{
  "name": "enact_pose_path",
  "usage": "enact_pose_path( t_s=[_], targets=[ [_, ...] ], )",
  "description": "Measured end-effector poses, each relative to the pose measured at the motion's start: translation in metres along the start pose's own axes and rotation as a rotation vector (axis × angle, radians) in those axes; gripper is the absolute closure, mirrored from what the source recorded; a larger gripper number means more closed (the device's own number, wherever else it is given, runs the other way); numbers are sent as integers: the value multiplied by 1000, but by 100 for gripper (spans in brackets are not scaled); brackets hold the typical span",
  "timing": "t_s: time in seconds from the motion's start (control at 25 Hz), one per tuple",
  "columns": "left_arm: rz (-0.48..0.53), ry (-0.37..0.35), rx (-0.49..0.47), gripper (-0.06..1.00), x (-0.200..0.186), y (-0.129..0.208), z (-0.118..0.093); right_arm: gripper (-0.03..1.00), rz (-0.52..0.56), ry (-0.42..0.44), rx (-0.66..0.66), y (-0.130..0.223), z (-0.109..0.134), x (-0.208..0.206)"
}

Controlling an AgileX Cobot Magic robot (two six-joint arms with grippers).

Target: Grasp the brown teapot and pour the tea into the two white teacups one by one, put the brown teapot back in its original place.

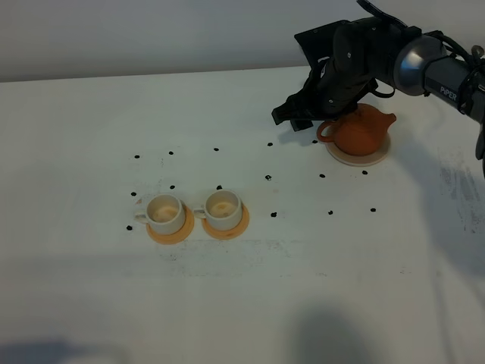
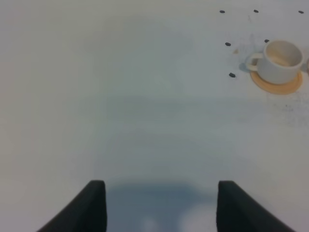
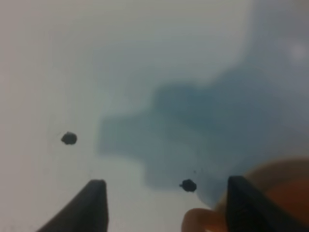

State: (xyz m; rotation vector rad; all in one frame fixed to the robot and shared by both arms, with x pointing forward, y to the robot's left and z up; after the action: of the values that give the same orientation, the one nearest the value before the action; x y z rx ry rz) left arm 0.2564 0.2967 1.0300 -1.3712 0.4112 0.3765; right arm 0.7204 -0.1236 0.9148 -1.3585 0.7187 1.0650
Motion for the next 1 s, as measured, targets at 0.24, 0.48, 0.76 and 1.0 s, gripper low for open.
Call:
enact_pose_path(
  t_s=[0.24, 0.48, 0.76, 1.0],
  targets=[
    [0, 0, 0, 44, 0, 0, 0, 43, 14, 0, -18, 1, 0, 0],
    [0, 0, 0, 44, 0, 0, 0, 43, 30, 2, -23, 3, 0, -1],
    [0, 0, 0, 44, 0, 0, 0, 43, 63, 3, -29, 7, 0, -1],
    [0, 0, 0, 44, 0, 0, 0, 43, 84, -8, -33, 9, 1, -3]
  ],
)
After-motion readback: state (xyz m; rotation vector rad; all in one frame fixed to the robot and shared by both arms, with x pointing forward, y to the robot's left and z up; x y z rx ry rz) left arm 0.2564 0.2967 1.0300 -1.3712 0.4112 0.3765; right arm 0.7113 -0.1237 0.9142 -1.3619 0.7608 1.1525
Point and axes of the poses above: a point on each arm's last joint axis where the gripper is mounted, x pointing out along that axis toward the gripper, z along the wrist's bending axis when the last joint is at zero, y = z × x, the point moved 2 cm from there along x, pointing out along that axis toward the gripper, and after that the axes turned 10 degrees about x, right-handed, at the moved point
